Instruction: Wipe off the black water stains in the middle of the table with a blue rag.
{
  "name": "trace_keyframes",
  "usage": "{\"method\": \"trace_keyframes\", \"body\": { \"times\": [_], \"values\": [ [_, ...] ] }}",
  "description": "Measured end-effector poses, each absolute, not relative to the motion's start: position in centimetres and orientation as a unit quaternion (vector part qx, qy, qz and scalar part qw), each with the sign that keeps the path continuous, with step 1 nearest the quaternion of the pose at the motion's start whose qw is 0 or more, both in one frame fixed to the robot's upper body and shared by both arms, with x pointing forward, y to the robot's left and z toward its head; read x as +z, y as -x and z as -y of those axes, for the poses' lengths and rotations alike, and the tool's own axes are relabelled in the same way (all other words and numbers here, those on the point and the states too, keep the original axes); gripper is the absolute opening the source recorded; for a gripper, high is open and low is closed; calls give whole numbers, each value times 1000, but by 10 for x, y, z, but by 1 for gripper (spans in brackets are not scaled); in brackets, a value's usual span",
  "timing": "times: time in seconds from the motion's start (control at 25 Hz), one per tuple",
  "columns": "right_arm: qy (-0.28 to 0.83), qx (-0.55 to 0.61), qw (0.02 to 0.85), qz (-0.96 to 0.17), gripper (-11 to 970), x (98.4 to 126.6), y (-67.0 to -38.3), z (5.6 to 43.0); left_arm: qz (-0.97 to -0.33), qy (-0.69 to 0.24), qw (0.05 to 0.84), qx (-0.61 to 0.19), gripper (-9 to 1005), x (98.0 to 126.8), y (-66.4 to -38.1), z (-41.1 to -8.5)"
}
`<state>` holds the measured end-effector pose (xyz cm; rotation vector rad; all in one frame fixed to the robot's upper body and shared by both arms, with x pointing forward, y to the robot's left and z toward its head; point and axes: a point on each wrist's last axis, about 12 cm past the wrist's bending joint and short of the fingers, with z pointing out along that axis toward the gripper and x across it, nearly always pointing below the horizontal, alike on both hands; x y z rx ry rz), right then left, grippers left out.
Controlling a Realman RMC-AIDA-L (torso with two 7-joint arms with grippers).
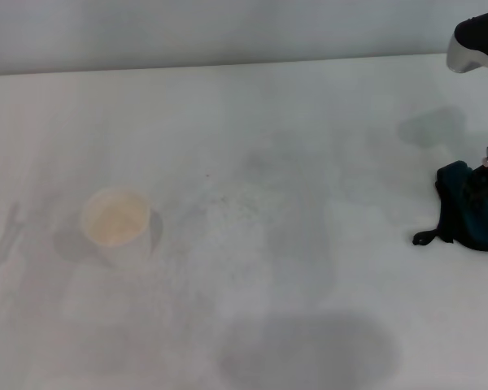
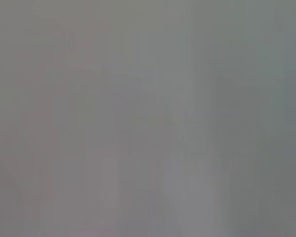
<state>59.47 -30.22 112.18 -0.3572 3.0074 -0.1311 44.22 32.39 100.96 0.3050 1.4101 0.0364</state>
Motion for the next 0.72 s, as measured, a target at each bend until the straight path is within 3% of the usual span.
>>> {"method": "trace_keyframes", "body": {
  "times": [0.12, 0.4, 0.72],
  "values": [
    [117, -31, 61, -991, 319, 1123, -594, 303, -644, -141, 752, 16, 893, 1010, -442, -324],
    [101, 55, 132, -985, 365, 1140, -596, 319, -644, -144, 751, 14, 893, 1010, -441, -323],
    [57, 57, 250, -965, 383, 1147, -600, 363, -645, -144, 751, 14, 892, 1010, -444, -323]
  ]
}}
